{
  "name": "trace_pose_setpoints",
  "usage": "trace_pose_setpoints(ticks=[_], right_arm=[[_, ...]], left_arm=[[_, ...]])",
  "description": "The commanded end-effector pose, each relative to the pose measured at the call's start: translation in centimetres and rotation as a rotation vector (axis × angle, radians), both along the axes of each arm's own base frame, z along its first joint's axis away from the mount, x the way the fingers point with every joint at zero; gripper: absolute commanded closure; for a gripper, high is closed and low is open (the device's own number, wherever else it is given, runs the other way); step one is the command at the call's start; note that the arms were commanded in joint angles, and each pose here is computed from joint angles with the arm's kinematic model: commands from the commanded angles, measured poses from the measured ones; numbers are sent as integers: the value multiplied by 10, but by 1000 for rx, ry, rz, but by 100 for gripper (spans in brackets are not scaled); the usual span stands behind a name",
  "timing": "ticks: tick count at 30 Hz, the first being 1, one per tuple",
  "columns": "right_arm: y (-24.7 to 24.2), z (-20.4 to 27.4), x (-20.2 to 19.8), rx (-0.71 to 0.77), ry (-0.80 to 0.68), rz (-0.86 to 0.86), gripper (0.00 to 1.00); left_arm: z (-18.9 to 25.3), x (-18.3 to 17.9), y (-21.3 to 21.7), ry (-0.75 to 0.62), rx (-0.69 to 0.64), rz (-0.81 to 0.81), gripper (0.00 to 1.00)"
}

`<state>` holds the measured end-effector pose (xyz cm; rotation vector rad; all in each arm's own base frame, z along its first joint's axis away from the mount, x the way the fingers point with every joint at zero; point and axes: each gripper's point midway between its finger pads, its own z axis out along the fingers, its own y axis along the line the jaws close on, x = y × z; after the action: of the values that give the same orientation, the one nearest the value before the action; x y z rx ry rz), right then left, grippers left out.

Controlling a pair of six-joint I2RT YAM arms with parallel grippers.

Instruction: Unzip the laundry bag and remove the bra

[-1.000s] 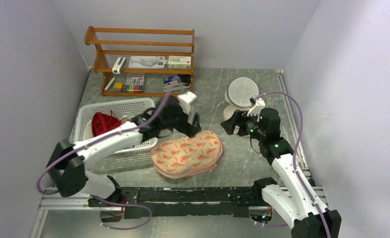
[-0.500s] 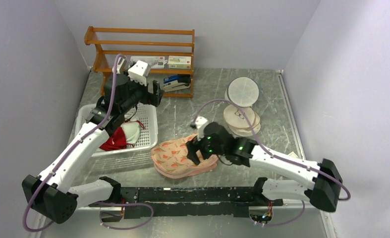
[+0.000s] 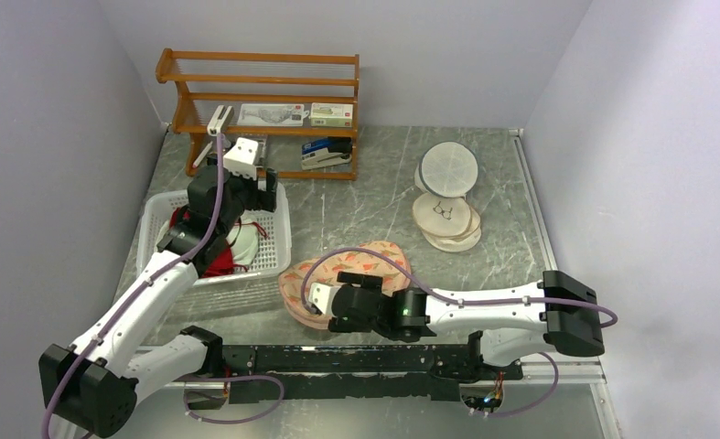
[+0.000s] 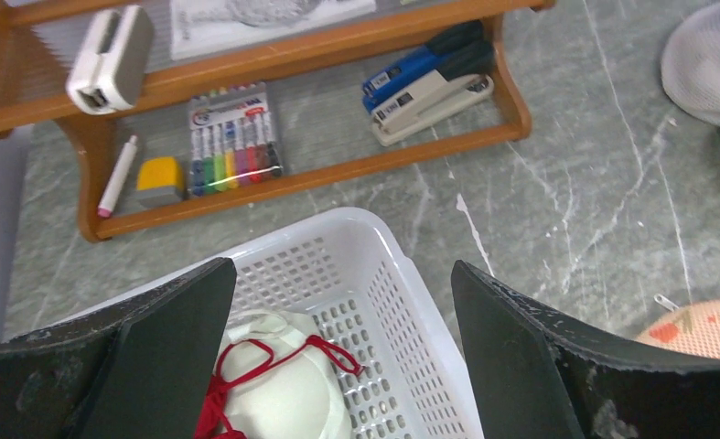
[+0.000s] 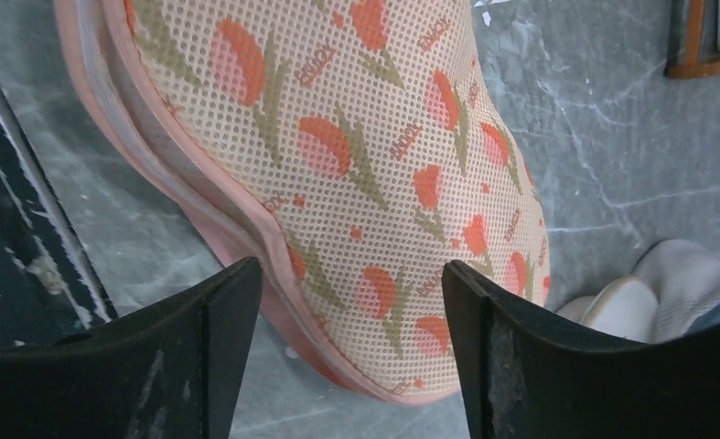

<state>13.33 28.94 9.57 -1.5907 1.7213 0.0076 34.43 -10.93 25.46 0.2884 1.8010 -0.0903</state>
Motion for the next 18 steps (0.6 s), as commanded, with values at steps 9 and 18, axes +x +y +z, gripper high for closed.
trace_pose_setpoints(ticks=[9, 18], right_arm=[[23, -14, -5, -4, -78, 197, 29], [37, -9, 18, 9, -207, 131, 45]], left_arm=[[12, 7, 13, -57, 12, 70, 1], [4, 10, 12, -39, 17, 70, 1]])
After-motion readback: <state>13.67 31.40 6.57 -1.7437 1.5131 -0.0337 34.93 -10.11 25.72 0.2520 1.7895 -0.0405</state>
